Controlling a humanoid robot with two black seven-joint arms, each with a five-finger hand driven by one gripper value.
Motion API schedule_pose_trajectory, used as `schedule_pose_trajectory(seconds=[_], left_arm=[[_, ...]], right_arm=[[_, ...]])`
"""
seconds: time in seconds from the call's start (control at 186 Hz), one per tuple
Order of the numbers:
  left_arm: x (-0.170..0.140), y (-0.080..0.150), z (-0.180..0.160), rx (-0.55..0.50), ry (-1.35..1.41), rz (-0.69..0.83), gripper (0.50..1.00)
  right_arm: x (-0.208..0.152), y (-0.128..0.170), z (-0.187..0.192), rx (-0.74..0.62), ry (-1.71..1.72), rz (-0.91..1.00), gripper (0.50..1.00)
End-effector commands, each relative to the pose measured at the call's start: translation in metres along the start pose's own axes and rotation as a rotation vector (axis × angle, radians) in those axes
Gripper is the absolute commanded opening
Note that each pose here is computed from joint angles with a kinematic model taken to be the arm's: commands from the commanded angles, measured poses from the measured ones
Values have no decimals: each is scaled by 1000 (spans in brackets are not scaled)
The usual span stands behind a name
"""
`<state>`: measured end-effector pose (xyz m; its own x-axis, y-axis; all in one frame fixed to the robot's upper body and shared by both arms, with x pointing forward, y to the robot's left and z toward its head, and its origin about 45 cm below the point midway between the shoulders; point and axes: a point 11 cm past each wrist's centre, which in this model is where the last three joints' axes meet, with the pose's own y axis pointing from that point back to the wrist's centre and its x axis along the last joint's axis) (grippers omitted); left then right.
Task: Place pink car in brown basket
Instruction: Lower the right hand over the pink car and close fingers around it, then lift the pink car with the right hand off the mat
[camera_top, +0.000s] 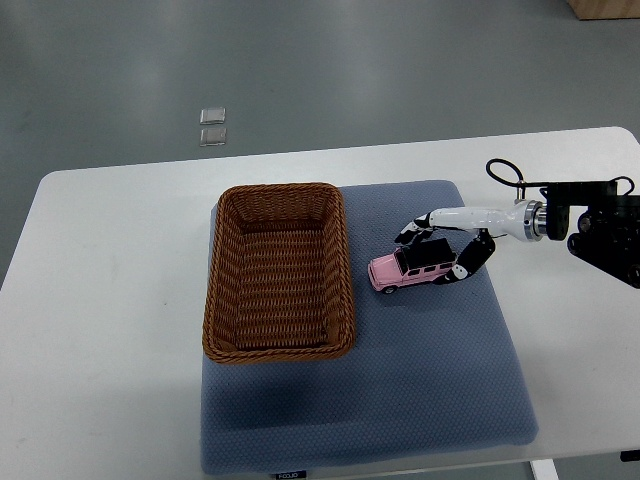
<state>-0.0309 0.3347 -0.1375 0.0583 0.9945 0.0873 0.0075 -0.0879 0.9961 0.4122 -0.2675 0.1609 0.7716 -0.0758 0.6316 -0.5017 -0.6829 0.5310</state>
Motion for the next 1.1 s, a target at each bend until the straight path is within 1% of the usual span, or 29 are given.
schedule_pose_trajectory(seconds=[0.0, 0.166, 0.301, 0.36, 0.413, 0.451, 0.499, 0.537, 0.671, 0.746, 0.902, 0.977, 1.095], left_arm=[[0, 0, 0, 0, 1, 0, 1000], [0, 0, 0, 0, 1, 0, 1000], [0, 0, 0, 0, 1, 0, 1000], [0, 0, 0, 0, 1, 0, 1000], [0, 0, 0, 0, 1, 0, 1000], [0, 0, 0, 0, -1, 0, 1000], [0, 0, 0, 0, 1, 0, 1000], [0, 0, 0, 0, -1, 0, 1000], [0, 0, 0, 0, 1, 0, 1000], [0, 0, 0, 0, 1, 0, 1000], [0, 0, 0, 0, -1, 0, 1000], [0, 0, 0, 0, 1, 0, 1000], [0, 0, 0, 0, -1, 0, 1000]], right_arm=[[0, 0, 0, 1, 0, -2, 819], [0, -1, -1, 3, 0, 0, 791], [1, 0, 0, 1, 0, 1, 709], [0, 0, 0, 0, 3, -2, 658], [0, 0, 0, -1, 4, -3, 646], [-1, 0, 0, -1, 5, -4, 617], [-1, 0, 0, -1, 5, -4, 607], [0, 0, 0, -1, 5, -3, 582], [3, 2, 0, -2, 5, 4, 566], [12, 4, -2, -2, 9, 18, 566], [16, 5, -2, 1, 5, 31, 562], [20, 10, 0, -6, 4, 40, 552], [27, 14, 0, -4, -32, 47, 549]])
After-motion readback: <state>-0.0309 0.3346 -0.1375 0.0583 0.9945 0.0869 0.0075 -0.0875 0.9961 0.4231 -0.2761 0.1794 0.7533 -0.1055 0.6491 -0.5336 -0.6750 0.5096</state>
